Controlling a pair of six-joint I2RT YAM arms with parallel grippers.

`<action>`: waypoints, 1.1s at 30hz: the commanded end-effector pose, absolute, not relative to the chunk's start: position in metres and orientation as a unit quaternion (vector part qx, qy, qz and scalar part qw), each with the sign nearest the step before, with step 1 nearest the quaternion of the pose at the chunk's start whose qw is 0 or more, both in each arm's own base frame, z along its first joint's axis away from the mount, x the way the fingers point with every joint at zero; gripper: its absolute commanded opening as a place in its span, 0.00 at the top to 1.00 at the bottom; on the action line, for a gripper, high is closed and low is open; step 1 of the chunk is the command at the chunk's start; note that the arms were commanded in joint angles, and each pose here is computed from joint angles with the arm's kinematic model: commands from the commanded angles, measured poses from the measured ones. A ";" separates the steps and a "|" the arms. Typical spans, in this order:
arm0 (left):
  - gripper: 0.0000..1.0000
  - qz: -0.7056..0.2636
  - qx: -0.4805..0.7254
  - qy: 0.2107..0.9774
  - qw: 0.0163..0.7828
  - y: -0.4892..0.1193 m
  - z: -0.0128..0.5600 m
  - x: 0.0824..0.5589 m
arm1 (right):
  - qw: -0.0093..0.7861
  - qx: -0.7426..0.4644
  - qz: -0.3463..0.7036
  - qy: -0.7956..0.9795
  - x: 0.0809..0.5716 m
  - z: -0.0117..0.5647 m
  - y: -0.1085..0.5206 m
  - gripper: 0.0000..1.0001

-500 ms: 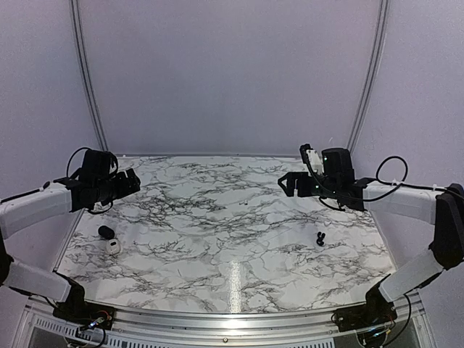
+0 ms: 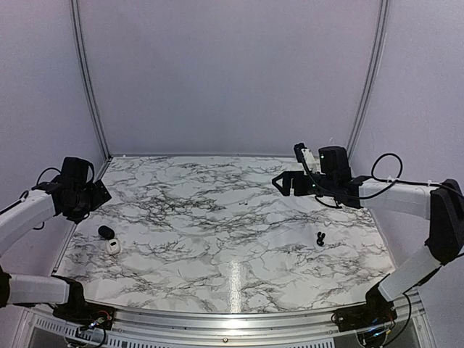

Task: Insert the wireless bluetooth earbuds into the charging case
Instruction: Pick up the charging case from the center of the board.

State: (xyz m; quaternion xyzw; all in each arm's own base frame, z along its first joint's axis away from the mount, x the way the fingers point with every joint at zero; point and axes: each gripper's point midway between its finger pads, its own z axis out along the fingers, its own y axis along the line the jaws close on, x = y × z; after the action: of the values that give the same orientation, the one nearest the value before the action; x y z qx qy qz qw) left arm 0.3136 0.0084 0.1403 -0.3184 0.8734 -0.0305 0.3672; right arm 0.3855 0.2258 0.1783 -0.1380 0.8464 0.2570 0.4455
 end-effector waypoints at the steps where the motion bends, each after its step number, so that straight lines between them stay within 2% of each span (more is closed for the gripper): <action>1: 0.01 0.019 -0.378 0.873 0.308 0.031 0.114 0.272 | 0.463 -0.168 0.293 0.820 0.385 0.202 0.244 0.02; 7: 0.01 0.061 -0.412 0.868 0.270 0.047 0.105 0.255 | 0.457 -0.174 0.309 0.816 0.381 0.200 0.248 0.02; 17: 0.02 0.079 -0.409 0.883 0.215 0.042 0.075 0.263 | 0.447 -0.179 0.314 0.819 0.377 0.189 0.250 0.01; 33: 0.12 0.034 -0.371 0.907 0.196 0.017 0.030 0.288 | 0.436 -0.184 0.333 0.815 0.375 0.187 0.257 0.01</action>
State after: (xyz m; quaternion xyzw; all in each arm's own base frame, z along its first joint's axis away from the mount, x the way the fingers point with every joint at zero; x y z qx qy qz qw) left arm 0.2789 0.0257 0.0384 -0.3807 0.9032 0.0532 0.1911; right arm 0.3772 0.2496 0.1834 -0.1758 0.8237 0.3203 0.4337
